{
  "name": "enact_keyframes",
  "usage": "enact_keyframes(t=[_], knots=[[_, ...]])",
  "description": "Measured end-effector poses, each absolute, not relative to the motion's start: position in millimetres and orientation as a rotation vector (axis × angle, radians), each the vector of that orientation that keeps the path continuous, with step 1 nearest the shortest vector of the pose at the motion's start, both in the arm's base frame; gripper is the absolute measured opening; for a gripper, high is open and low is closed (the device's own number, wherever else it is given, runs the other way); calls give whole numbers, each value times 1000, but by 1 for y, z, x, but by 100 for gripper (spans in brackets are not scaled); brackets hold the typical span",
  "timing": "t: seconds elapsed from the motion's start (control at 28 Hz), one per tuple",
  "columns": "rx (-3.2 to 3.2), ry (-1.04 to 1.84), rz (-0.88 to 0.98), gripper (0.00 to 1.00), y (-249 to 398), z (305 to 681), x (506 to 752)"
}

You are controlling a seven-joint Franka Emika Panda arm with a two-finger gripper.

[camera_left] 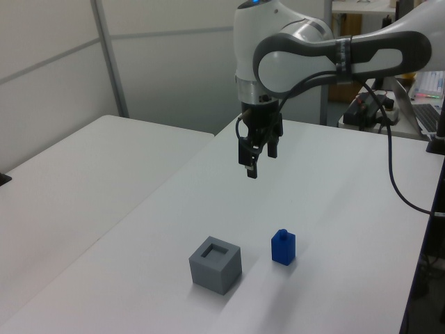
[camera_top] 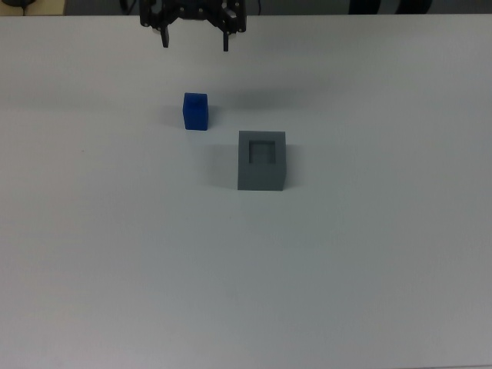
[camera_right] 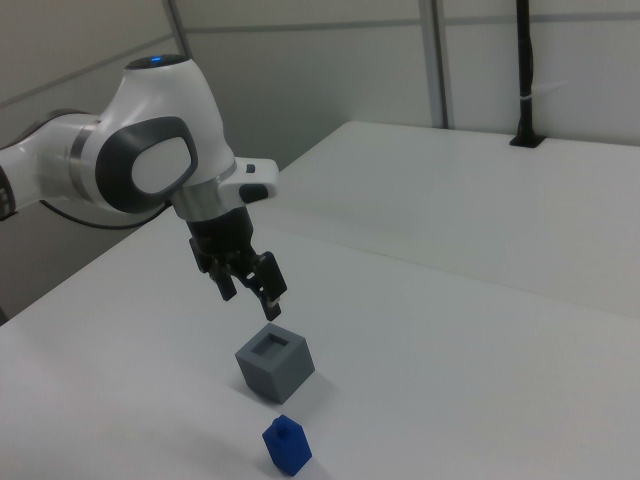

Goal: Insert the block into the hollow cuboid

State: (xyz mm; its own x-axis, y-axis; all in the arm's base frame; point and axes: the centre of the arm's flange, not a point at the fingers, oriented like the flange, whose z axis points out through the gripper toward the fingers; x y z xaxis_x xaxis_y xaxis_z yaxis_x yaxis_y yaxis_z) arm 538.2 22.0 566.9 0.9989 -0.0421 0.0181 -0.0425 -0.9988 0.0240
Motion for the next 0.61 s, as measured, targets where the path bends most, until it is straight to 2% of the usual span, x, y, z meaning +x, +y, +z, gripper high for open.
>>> enact_keyframes(t=[0.29,0.61], knots=[[3116,25,-3,100,-2,550,530],[3117,44,-38,100,-5,466,510]])
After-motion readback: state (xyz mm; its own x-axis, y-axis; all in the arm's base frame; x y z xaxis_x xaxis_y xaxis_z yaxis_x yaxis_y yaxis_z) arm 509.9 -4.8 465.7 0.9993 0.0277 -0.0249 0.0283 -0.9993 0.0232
